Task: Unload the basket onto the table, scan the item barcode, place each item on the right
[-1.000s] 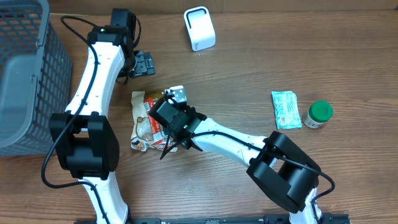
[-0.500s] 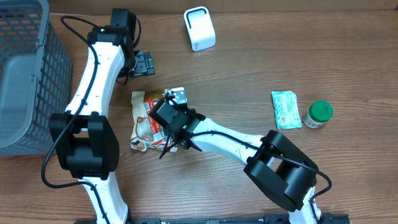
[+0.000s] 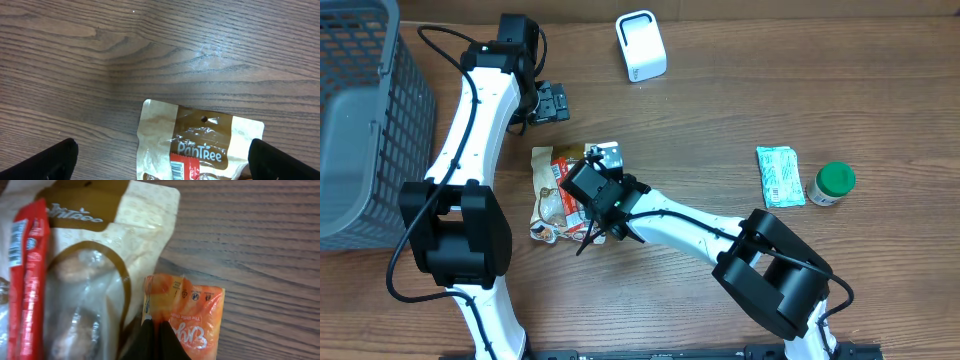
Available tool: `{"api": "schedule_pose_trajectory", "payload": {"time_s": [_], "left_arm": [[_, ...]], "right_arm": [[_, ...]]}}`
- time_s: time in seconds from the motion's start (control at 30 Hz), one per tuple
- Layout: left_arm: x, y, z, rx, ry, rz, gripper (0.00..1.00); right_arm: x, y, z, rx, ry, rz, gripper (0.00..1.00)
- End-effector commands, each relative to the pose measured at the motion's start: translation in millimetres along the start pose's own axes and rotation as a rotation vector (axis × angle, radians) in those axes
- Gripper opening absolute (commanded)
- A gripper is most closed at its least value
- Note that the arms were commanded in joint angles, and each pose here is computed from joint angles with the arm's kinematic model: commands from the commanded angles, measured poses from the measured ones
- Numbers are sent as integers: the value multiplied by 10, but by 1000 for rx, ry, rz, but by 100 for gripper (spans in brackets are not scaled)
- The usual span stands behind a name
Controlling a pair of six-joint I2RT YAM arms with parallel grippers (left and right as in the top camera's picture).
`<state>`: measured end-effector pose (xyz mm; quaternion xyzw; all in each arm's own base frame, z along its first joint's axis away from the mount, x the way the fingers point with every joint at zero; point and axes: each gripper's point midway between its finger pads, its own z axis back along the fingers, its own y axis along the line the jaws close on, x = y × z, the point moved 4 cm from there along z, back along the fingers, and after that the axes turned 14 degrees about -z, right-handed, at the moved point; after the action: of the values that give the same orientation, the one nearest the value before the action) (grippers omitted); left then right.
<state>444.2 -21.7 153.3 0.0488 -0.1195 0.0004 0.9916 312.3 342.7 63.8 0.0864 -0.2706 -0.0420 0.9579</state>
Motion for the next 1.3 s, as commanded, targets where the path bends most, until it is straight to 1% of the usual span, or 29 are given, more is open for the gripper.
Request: {"api": "schedule_pose_trajectory", "payload": {"time_s": [0.0,0.07,0.2,0.33,0.4,0.47,0.57,0.7,0.77,0.93,1.27], "left_arm": [[57,2,168,-7,-47,6,100],[57,2,168,-6,-47,6,100],[57,2,168,-7,-47,6,100],[57,2,168,-7,-47,6,100],[57,2,168,-7,-47,6,100],[57,2,168,-7,-47,6,100],[57,2,168,-7,-47,6,100],[57,2,168,-6,-47,6,100],[57,2,168,-7,-47,6,100],[57,2,168,-7,-47,6,100],[57,2,168,-7,-47,6,100]], "right_arm": [[340,34,314,70,-35,-63,4],[421,20,416,120,5,-90,4],[569,-74,530,258,159,-155,4],[670,-282,514,370,331,-235,4],[706,-418,477,422,386,-261,4],[708,-542,414,453,405,-271,4],[642,-623,323,521,414,-261,4],[547,-621,280,709,414,-228,4],[529,-668,234,737,387,-232,4],[470,-769,158,752,348,-232,4],[442,-901,23,651,288,-250,4]]}}
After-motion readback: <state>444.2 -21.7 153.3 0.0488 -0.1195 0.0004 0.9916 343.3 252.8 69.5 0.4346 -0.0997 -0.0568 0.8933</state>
